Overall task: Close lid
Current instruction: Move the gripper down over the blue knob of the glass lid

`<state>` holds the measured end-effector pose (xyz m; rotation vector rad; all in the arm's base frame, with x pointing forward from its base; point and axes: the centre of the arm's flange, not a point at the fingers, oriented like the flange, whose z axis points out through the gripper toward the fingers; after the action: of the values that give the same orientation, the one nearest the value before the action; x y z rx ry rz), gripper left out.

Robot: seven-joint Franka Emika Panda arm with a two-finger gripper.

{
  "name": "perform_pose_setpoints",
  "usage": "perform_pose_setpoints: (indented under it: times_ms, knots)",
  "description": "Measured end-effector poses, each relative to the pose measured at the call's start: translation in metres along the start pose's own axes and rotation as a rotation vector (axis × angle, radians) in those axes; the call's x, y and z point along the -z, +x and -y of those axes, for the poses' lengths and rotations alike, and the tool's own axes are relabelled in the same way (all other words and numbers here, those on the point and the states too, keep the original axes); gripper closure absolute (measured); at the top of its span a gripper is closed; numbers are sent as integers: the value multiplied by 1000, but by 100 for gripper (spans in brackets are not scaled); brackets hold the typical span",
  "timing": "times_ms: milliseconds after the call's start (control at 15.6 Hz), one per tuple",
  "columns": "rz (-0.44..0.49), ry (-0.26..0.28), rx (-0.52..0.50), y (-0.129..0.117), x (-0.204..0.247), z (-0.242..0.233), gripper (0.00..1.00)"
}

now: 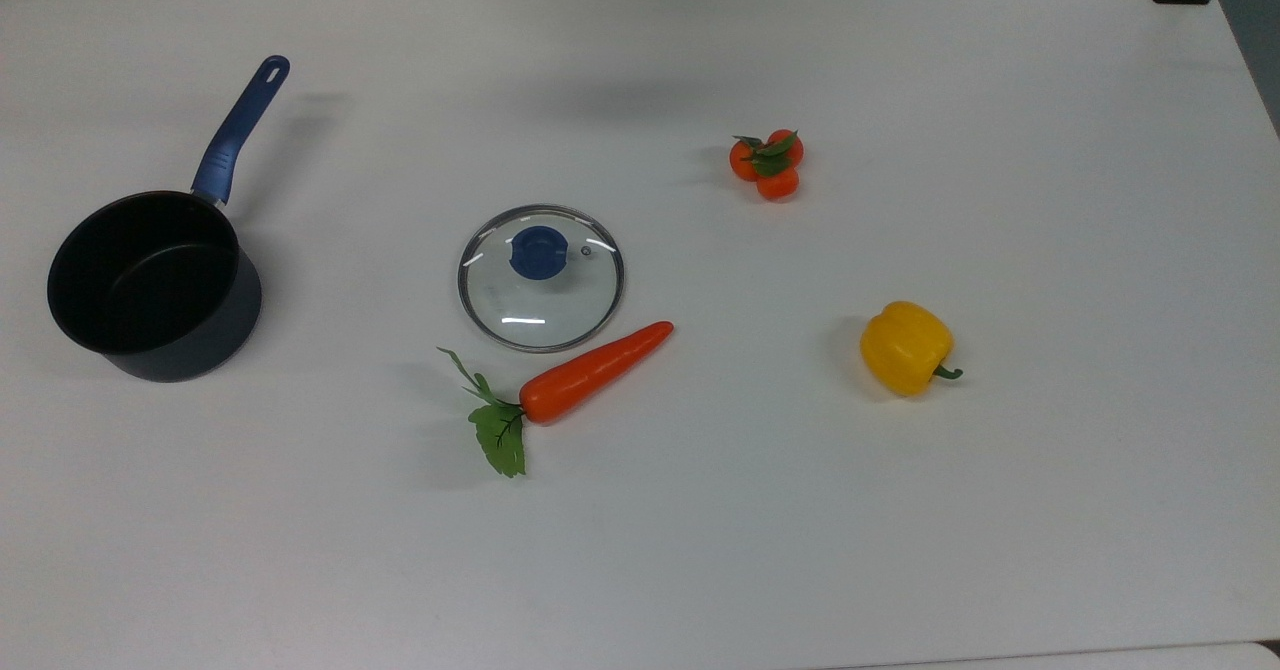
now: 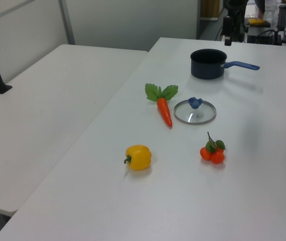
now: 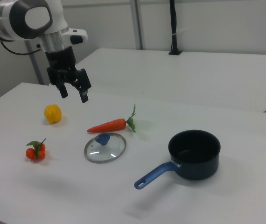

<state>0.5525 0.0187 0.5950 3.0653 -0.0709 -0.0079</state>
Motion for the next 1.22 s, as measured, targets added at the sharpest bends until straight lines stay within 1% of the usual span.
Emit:
perform_pose_setpoints:
  times_ms: [448,577,897,1217]
  knots:
    - [0,0,3,0,-1,1,0]
    - [-15,1,28,3,-7,4,0]
    - [-58,3,176,15,-50,11,0]
    - [-112,10,216,25,-119,25,0]
